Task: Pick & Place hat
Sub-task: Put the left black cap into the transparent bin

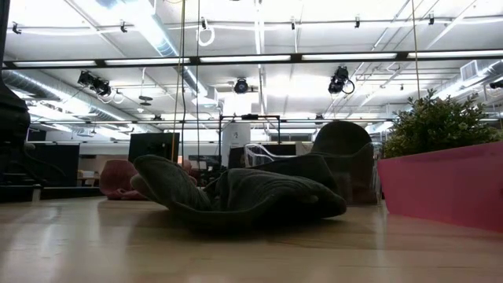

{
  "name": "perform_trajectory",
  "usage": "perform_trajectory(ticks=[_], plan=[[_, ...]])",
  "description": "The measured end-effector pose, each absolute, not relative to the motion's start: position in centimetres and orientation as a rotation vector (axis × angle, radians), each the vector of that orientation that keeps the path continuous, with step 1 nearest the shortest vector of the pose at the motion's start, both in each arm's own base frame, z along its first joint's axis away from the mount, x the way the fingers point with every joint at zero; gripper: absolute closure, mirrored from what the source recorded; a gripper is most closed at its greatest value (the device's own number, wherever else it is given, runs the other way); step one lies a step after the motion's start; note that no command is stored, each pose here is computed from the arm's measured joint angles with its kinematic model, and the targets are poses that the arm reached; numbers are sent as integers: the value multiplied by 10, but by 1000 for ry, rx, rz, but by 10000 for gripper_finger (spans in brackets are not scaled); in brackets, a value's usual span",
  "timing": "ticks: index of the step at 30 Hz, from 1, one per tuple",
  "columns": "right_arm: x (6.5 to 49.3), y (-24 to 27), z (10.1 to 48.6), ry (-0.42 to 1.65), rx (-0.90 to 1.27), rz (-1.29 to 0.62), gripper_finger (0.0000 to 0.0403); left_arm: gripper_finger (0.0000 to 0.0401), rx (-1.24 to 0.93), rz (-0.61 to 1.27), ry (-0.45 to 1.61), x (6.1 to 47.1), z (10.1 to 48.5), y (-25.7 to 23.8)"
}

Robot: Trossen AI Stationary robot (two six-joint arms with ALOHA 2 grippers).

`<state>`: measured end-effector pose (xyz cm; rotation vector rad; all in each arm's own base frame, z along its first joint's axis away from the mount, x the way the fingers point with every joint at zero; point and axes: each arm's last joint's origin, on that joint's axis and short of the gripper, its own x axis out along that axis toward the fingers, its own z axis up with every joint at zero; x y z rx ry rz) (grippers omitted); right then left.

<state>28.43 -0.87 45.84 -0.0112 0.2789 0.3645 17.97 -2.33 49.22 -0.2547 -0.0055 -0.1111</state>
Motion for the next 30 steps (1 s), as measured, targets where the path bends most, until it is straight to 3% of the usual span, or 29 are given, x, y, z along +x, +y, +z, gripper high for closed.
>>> perform_trajectory(ticks=[5, 9, 13, 21, 30], plan=[[265, -9, 470, 247, 2, 357, 399, 135, -239, -105, -12, 178, 493, -23], [249, -12, 479, 227, 35, 341, 399, 109, -209, -93, -11, 178, 492, -23], [231, -20, 485, 229, 80, 283, 399, 104, -193, -79, -4, 176, 492, -22], [199, -44, 485, 294, 212, -79, 399, 103, -182, 40, 45, 163, 488, -17], [228, -71, 448, 553, 297, -333, 401, 103, -148, 172, 91, 161, 482, -13]])
